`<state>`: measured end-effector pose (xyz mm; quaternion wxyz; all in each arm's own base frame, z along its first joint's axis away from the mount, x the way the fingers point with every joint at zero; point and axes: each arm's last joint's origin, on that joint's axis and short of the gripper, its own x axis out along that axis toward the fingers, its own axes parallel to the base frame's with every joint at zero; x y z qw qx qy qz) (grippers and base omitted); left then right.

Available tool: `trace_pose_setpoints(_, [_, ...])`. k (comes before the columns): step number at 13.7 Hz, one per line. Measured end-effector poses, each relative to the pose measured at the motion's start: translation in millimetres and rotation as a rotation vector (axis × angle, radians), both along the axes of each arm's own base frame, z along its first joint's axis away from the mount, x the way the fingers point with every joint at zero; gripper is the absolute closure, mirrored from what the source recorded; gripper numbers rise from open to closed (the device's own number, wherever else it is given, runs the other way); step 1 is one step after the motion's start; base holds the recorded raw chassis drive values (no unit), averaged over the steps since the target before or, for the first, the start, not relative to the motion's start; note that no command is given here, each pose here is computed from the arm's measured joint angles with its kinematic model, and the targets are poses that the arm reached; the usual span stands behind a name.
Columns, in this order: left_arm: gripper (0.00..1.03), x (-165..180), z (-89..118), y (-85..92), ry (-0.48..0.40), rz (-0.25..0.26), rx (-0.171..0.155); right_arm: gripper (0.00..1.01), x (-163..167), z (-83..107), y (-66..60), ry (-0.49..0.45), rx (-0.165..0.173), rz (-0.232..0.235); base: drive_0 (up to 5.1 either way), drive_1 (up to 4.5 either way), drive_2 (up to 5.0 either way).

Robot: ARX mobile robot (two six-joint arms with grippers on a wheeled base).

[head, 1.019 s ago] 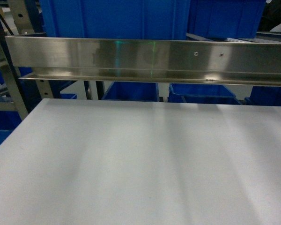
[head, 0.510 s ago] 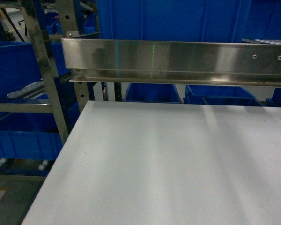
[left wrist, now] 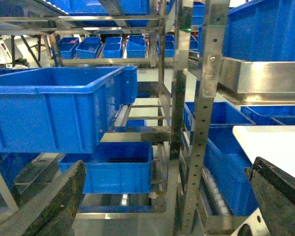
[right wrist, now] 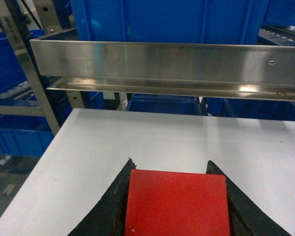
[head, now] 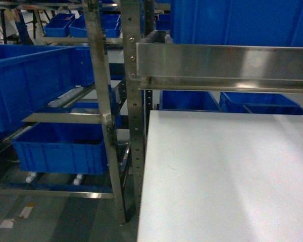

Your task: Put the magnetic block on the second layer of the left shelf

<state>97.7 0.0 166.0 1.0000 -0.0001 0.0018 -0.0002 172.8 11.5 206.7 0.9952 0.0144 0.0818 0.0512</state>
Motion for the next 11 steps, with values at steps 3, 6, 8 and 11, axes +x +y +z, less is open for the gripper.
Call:
trace_pose_setpoints(3, [0.05,0.0,0.1,0.0,-0.001,0.000,0.000,0.67,0.0,-0.1,0.0,0.001,0.000,0.000,-4.9,2.43,2.4])
trace_pose_setpoints(6, [0.05,0.0,0.2,0.0,-0.002,0.000,0.000,0.67,-0.1,-0.4,0.0,0.004,0.000,0.000,-4.9,2.43,2.4])
trace_pose_setpoints(8, [0.05,0.0,0.0,0.0,0.000,0.000,0.000,0.67,0.0,-0.8,0.0,0.008,0.000,0.000,-4.9,2.43,2.4])
trace_pose_setpoints(11, [0.05,0.0,0.0,0.0,0.000,0.000,0.000,0.67,-0.1,-0.1,0.0,0.002,0.000,0.000,-4.9,2.43,2.4])
